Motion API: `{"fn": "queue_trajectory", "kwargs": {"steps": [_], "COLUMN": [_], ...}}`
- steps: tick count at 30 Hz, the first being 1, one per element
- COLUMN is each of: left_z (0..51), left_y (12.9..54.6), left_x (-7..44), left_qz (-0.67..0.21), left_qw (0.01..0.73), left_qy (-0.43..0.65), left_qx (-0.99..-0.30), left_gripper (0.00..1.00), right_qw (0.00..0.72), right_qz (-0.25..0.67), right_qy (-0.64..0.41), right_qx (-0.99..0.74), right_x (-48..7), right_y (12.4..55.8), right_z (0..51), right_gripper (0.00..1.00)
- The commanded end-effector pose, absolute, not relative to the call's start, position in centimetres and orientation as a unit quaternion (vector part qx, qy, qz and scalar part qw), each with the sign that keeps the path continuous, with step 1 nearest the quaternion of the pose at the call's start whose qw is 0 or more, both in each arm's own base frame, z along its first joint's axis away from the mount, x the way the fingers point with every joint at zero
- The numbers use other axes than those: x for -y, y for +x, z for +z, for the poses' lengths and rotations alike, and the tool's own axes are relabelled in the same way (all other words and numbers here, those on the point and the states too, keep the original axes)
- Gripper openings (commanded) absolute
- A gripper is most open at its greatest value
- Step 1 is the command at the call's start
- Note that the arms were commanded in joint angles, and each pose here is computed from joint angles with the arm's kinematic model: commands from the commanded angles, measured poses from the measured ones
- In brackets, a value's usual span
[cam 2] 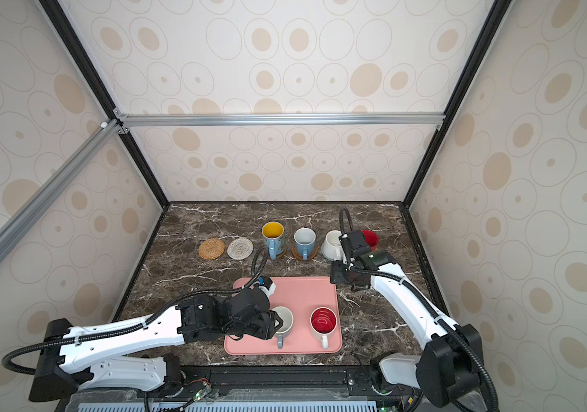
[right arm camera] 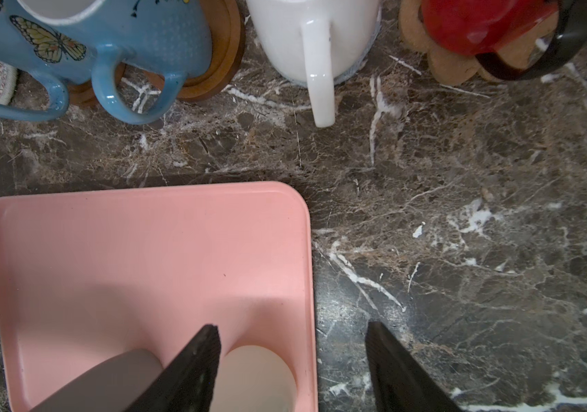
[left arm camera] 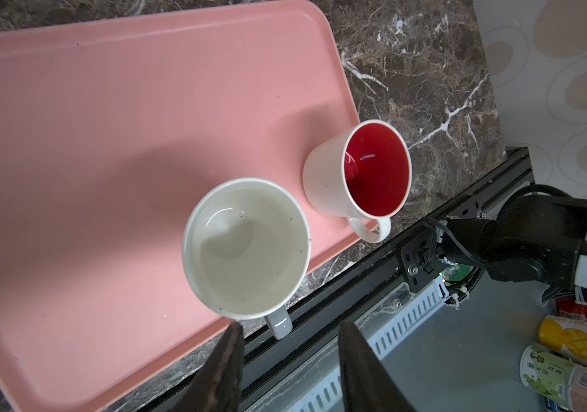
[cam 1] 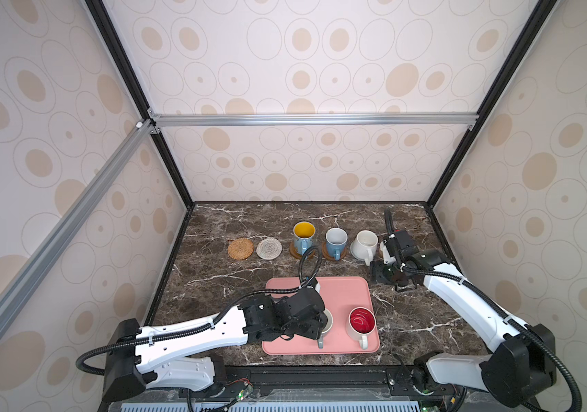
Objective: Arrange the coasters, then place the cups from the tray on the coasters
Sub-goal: 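Move the left gripper over the white mug on the pink tray, then lower the left gripper into the white mug and close on its rim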
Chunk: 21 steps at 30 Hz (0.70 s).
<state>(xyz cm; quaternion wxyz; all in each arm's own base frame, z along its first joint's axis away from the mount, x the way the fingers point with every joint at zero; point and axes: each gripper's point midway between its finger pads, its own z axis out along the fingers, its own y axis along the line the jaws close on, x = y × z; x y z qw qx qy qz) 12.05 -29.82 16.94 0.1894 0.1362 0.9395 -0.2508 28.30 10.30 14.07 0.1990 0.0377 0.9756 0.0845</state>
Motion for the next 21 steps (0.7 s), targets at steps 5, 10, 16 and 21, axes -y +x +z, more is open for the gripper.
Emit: {"fn": "queue_trajectory", "kwargs": {"steps": [5,10,16,21], "left_z": [15.5,14.5,13.2,12.3], "left_y": [9.7,8.8,8.4,8.7], "left_x": [29.6,30.3,30.1,29.6], "left_qz": [-0.237,-0.228,-0.207,-0.189], "left_qw": [0.152,0.14,0.13,0.132], "left_qy": [0.134,0.145,0.138,0.134], "left_qx": [-0.95,-0.953,-0.96,-0.964], "left_gripper": [0.45,0.45,0.45,0.45], "right_qw": [0.199,0.194,0.194,0.195], "right_qz": [0.084,0.085,0.084,0.081], "right_qy": [0.029,0.026,0.022,0.023], "right_qx": [-0.976,-0.977,-0.977,-0.977], "right_x": [-10.4,-10.5,-10.5,-10.2], "right_y": [28.6,28.6,28.6,28.4], "right_z": [14.1,13.9,13.9,13.9], "right_gripper": [0.69,0.69,0.69,0.68]}}
